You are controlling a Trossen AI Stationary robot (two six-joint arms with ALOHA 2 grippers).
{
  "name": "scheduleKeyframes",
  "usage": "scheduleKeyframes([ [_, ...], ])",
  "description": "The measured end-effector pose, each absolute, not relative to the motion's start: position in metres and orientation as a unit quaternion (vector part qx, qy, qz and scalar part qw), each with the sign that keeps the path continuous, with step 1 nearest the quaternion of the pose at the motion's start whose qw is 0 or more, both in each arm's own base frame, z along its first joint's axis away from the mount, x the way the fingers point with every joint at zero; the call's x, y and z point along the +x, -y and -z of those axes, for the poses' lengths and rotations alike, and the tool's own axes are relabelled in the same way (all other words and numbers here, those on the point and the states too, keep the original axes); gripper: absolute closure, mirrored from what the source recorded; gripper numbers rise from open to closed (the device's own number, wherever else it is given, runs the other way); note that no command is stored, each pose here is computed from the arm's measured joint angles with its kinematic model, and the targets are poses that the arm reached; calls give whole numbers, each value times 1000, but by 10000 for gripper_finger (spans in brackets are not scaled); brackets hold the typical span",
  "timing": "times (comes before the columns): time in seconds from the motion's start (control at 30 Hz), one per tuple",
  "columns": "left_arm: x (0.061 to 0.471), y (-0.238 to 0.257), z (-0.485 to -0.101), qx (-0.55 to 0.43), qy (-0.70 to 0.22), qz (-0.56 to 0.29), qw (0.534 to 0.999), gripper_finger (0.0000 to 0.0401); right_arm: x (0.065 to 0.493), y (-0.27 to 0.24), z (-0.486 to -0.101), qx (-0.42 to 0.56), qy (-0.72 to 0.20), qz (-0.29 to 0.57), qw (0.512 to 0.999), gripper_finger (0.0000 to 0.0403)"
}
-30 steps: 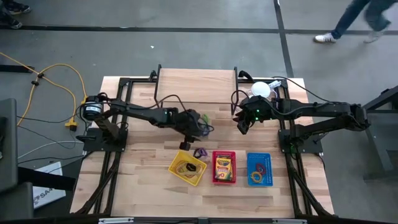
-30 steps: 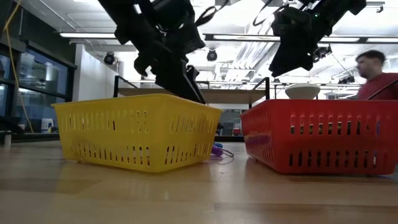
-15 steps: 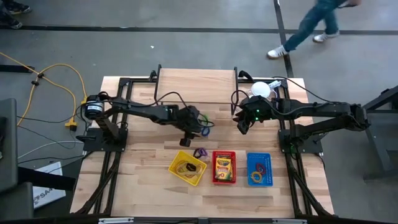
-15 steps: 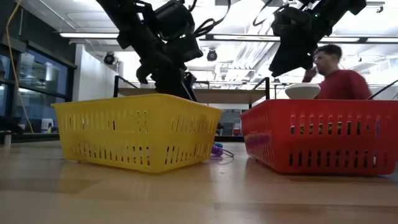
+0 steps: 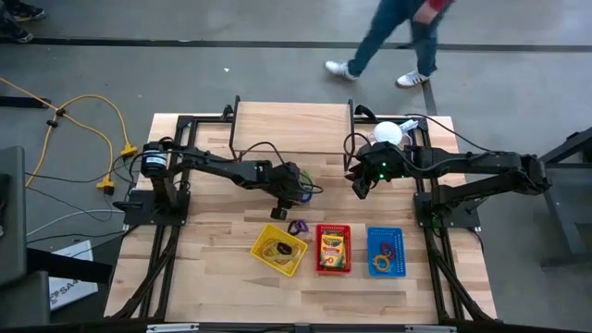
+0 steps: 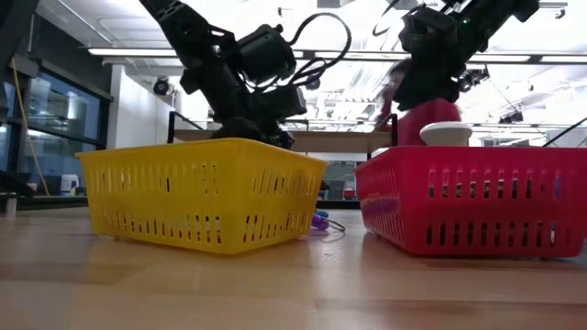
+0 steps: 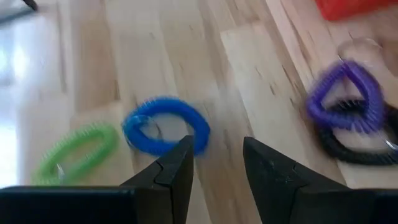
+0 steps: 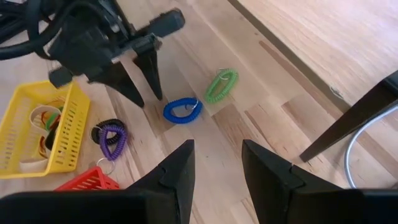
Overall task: Pick & Place Office Desk Supplies
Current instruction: Put the blue spring keychain into the blue bin
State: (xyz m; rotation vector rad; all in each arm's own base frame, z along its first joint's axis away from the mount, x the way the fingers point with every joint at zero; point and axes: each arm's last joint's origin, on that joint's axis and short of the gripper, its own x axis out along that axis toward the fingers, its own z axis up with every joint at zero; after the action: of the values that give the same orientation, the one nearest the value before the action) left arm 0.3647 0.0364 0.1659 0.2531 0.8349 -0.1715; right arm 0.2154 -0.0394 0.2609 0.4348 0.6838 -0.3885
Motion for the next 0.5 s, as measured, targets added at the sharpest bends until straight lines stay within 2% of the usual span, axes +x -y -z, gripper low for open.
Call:
scheduleKeyframes([
  [0.5,371,-29,-162,183,-392,73,899,268,218,40,-263,211,-315,185,907,283],
])
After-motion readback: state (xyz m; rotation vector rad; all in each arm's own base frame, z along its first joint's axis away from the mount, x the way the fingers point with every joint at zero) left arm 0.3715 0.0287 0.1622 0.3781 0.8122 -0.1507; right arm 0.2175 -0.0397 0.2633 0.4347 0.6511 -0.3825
